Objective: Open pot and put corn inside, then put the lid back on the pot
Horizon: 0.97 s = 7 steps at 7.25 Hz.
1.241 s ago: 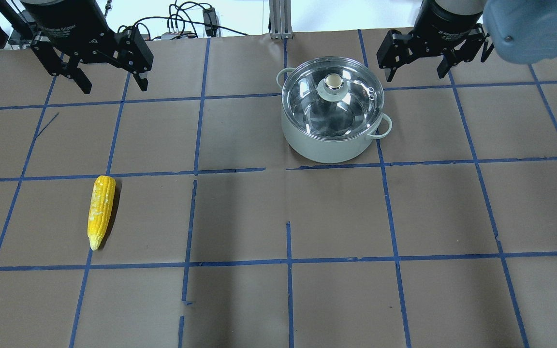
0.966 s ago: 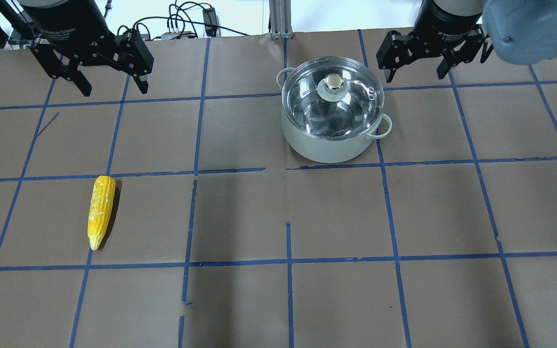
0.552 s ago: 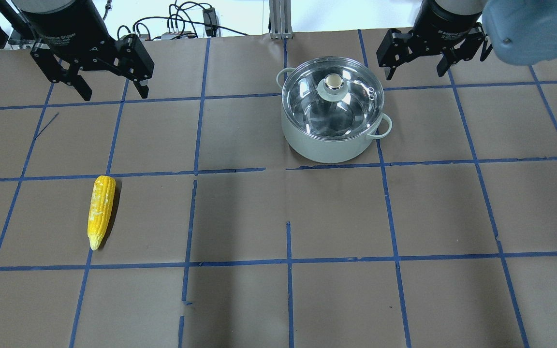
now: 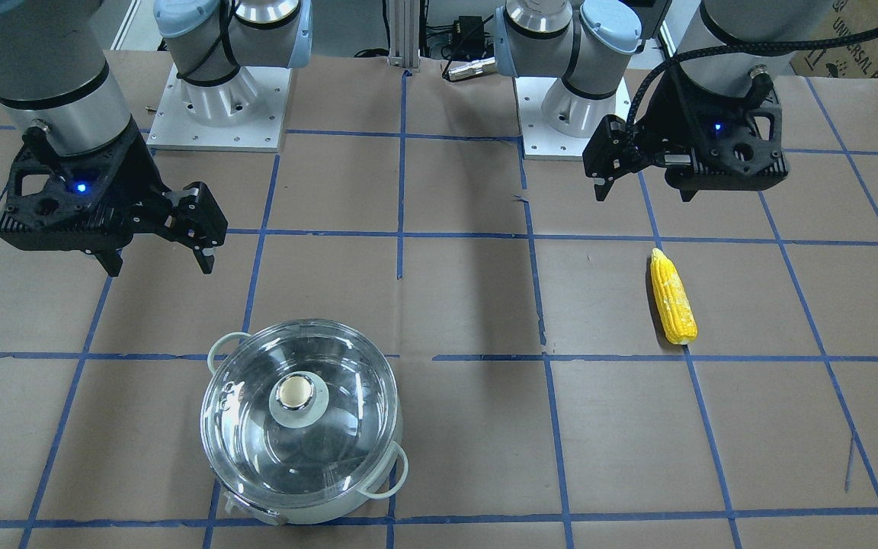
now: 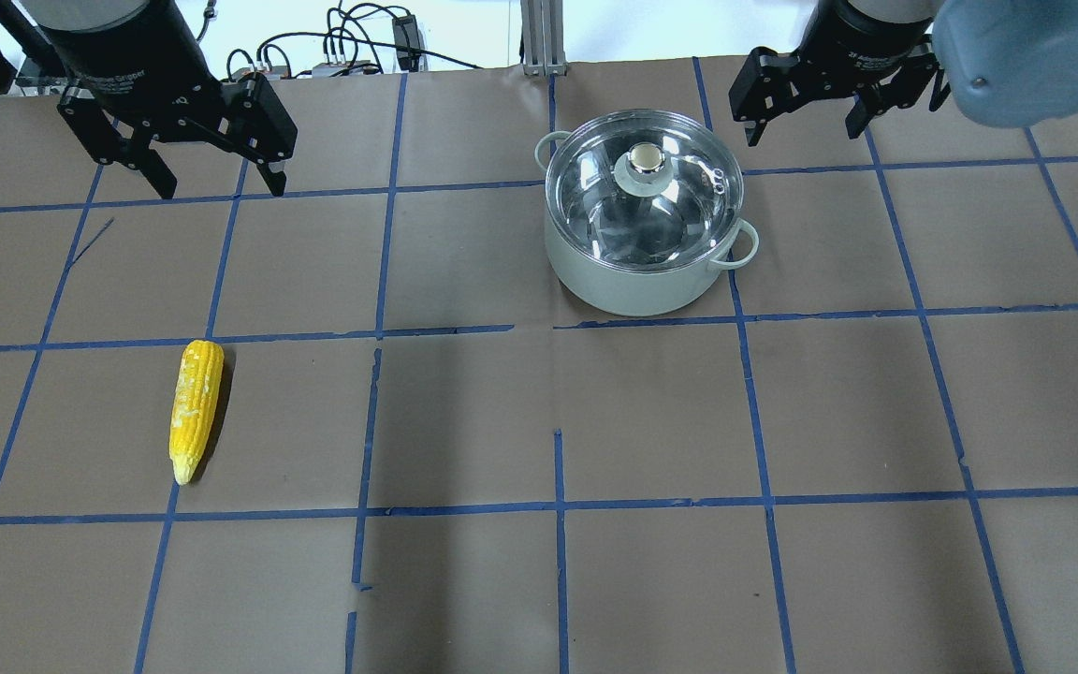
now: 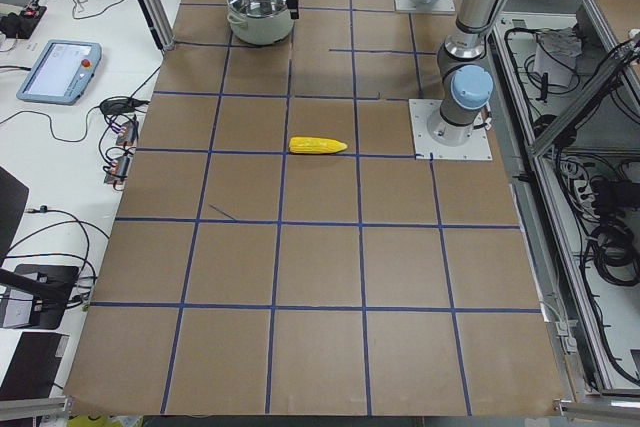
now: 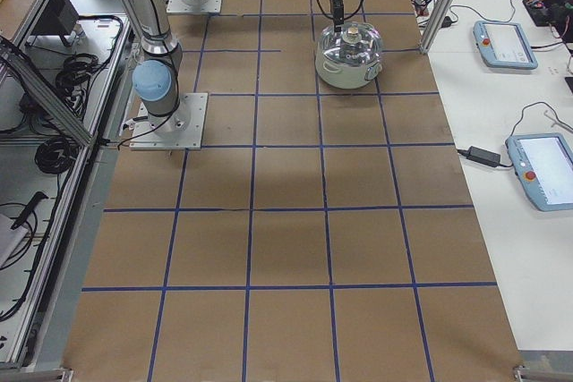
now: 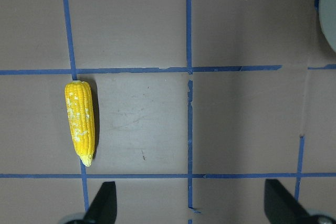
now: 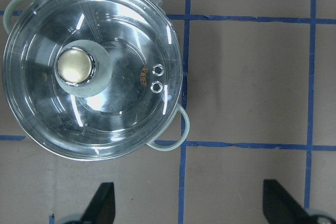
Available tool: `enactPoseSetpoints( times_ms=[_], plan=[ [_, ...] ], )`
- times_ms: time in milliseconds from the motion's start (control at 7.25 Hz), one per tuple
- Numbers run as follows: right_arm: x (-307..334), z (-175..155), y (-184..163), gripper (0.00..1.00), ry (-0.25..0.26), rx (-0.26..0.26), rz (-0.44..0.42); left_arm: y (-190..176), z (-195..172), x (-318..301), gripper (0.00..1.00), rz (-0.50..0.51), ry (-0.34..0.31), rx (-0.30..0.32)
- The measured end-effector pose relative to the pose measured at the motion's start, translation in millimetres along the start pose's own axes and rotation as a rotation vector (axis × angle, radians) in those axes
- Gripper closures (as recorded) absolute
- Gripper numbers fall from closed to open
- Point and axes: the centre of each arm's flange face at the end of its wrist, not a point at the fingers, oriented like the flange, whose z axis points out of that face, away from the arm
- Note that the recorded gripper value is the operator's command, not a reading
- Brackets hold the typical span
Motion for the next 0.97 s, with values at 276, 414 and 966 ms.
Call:
enactPoseSetpoints(
  times_ms=[276, 414, 966],
  plan=[
    [-20.1, 9.6, -20.1, 0.00, 0.007, -0.001, -0.014, -1.3, 1.5, -0.1, 0.00, 0.001, -0.001, -0.001],
    [-41.1, 23.0, -35.8, 0.00, 0.021, -0.008, -0.036, -1.1, 2.1, 0.0, 0.00, 0.002, -0.001, -0.002],
    [-95.1, 119.1, -82.0, 0.00, 0.032, -0.015, -0.093, 3.2, 7.3, 0.5, 0.00, 0.018, 0.003, -0.010]
  ],
)
